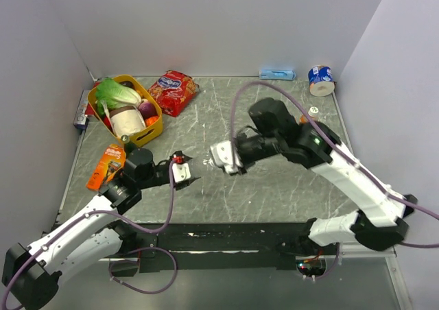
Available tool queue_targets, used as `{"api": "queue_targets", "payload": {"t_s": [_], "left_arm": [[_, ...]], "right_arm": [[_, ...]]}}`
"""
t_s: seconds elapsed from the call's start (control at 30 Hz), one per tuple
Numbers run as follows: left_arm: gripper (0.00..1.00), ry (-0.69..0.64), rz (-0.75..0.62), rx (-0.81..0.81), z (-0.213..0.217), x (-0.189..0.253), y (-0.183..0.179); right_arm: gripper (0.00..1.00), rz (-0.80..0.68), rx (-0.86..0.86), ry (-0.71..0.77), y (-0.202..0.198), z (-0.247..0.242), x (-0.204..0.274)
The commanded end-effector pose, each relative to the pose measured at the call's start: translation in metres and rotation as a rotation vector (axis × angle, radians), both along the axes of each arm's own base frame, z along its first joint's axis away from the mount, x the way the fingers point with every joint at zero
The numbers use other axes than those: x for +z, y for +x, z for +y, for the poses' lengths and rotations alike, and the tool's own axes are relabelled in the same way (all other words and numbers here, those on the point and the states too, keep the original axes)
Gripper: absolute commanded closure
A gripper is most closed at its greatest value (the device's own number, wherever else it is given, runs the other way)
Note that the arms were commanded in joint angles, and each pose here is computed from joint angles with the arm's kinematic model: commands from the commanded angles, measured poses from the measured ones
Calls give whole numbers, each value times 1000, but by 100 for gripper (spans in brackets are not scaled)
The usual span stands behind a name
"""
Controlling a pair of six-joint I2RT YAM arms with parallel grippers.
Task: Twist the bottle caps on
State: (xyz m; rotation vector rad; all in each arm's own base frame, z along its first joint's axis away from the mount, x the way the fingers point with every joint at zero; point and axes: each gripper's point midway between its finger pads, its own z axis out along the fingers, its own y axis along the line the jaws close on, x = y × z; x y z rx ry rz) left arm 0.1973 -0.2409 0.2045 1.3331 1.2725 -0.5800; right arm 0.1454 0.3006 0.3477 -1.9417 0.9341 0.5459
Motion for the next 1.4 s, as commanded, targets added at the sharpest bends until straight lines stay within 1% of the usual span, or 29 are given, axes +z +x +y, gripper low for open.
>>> {"api": "queue_targets", "payload": {"t_s": [0.0, 0.03, 0.1, 0.13, 0.17, 0.2, 0.23, 0.3, 0.33, 0.37, 0.43, 0.5, 0.53, 0.67, 0.8, 0.9, 0.97, 1.03, 1.17, 1.23, 1.27, 1.3, 1.37], "left_arm": [[99, -205, -148, 51, -10, 59, 16], [99, -228, -131, 79, -10, 60, 20], [99, -281, -145, 163, -7, 65, 35], [99, -307, -129, 199, -6, 67, 40], [99, -326, -126, 223, -6, 68, 44], [99, -358, -133, 261, -4, 70, 51], [99, -385, -117, 280, -3, 71, 53], [99, -437, -79, 328, 1, 69, 58], [99, -495, -26, 357, 2, 73, 60], [99, -519, 4, 351, 1, 74, 58], [99, -599, 65, 296, -3, 84, 45], [99, -637, 101, 268, -5, 88, 38], [99, -659, 141, 262, -6, 89, 36], [99, -684, 172, 285, -4, 90, 38], [99, -673, 153, 273, -8, 99, 41], [99, -619, 110, 238, -16, 99, 42], [99, -579, 53, 240, -16, 98, 46], [99, -520, -47, 251, -14, 98, 52], [99, -524, -88, 301, -9, 106, 62], [99, -519, -45, 308, -11, 99, 64], [99, -514, -28, 306, -13, 96, 63], [99, -503, -9, 306, -14, 89, 63], [99, -481, 23, 306, -14, 74, 61]], "right_arm": [[87, 322, -151, -217, 4, -5, -35], [87, 410, -201, -275, 11, 1, -49], [86, 477, -280, -291, 24, 4, -45], [86, 573, -377, -358, 31, 6, -61], [87, 602, -420, -351, 36, 9, -55], [87, 655, -470, -369, 41, 9, -58], [87, 770, -562, -450, 42, 9, -75], [88, 837, -700, -467, 51, 10, -84], [88, 823, -698, -442, 50, 9, -81], [88, 819, -688, -422, 51, 12, -81], [88, 845, -718, -432, 53, 11, -87], [89, 842, -739, -423, 57, 12, -86], [89, 840, -751, -412, 62, 12, -85], [89, 848, -764, -378, 69, 19, -80], [90, 884, -777, -399, 66, 21, -86], [89, 908, -779, -423, 63, 22, -92], [89, 912, -779, -433, 64, 22, -94], [89, 903, -779, -439, 64, 20, -94], [89, 883, -816, -446, 68, 15, -98], [75, 869, -827, -433, 70, 14, -95], [72, 854, -825, -413, 72, 15, -88], [63, 843, -816, -395, 74, 15, -82], [51, 830, -790, -338, 78, 16, -64]]}}
